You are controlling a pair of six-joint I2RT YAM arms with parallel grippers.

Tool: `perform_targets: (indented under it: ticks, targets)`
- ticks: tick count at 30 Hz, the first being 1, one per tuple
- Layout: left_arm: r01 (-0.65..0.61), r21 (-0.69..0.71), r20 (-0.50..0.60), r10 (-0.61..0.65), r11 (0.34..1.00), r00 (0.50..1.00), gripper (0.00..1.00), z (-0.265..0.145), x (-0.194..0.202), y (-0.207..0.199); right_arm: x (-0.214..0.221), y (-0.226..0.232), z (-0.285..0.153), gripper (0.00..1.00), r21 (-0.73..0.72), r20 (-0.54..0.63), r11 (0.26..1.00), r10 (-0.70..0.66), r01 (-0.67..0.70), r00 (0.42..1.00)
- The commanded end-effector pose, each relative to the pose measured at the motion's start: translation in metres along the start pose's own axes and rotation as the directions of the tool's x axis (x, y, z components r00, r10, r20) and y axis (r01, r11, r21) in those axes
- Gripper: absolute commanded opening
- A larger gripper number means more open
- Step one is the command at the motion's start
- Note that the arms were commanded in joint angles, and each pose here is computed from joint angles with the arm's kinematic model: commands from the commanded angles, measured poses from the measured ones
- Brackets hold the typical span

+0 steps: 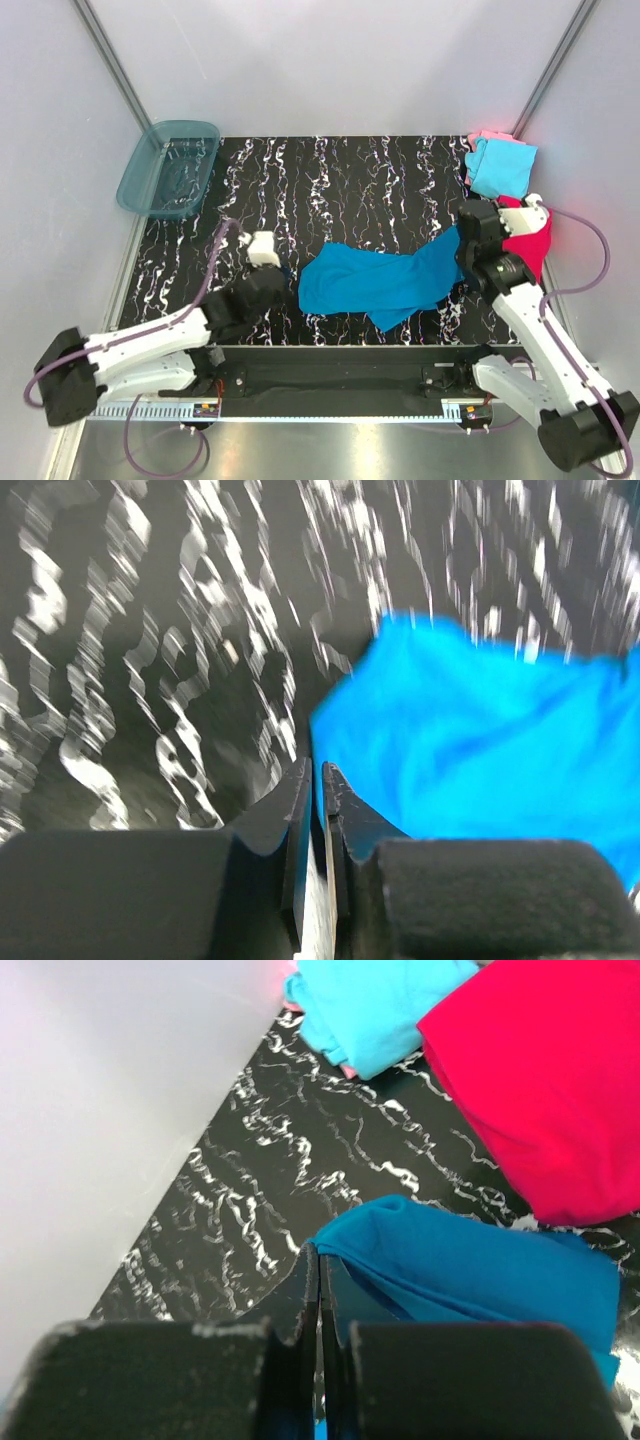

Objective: Fold and stack the t-shirts

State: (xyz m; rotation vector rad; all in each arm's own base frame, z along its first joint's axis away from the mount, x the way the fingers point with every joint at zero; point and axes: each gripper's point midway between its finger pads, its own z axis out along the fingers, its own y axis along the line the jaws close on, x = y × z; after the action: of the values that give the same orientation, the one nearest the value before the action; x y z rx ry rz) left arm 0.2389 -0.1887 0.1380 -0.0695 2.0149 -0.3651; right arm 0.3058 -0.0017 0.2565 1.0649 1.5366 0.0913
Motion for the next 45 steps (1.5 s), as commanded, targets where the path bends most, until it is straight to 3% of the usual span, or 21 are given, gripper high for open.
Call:
perform_targets:
  ticks: [1,7,11,21,23,24,25,31,43,45]
  targets:
    - [0.053,0.042,0.021,-0.054,0.998,0.998,0.12,-0.001,0.015,-0.027,-0.014,0.025,0.016,0.00,-0.052,0.004,0.998,0.040,-0.040,0.999]
    - [-0.019,0.041,-0.008,0.019,0.999,1.000,0.11,-0.003,0.044,-0.051,0.001,0.043,0.065,0.00,-0.059,-0.109,0.995,0.070,-0.077,0.992]
    - [-0.040,0.037,-0.026,0.041,0.999,0.999,0.10,-0.003,0.059,-0.051,0.023,0.041,0.095,0.00,-0.029,-0.160,0.999,0.018,-0.023,0.987]
    - [-0.043,0.043,-0.080,0.047,0.998,0.996,0.11,-0.006,0.098,-0.044,0.053,0.022,0.110,0.00,0.007,-0.208,0.999,0.038,-0.038,0.977]
    - [-0.051,0.051,-0.096,0.056,0.997,0.994,0.19,-0.010,0.107,-0.043,0.054,0.023,0.111,0.00,0.005,-0.209,0.999,0.040,-0.039,0.977]
    - [-0.041,0.050,-0.098,0.045,0.998,0.994,0.38,-0.012,0.111,-0.042,0.053,0.023,0.111,0.00,0.004,-0.209,0.999,0.041,-0.041,0.977]
    - [-0.033,0.047,-0.097,0.038,0.998,0.995,0.44,-0.013,0.113,-0.041,0.053,0.022,0.111,0.00,0.006,-0.210,0.999,0.041,-0.041,0.977]
    - [-0.028,0.018,-0.122,0.030,0.999,0.992,0.59,-0.016,0.128,-0.028,0.058,0.022,0.113,0.00,0.002,-0.223,0.999,0.042,-0.043,0.974]
    - [-0.065,0.006,-0.109,0.065,0.998,0.992,0.60,-0.004,0.143,-0.026,0.056,0.022,0.112,0.00,-0.014,-0.223,0.998,0.057,-0.062,0.973]
    - [-0.072,0.004,-0.103,0.072,0.997,0.992,0.52,0.001,0.146,-0.029,0.055,0.023,0.113,0.00,-0.015,-0.221,0.998,0.059,-0.064,0.974]
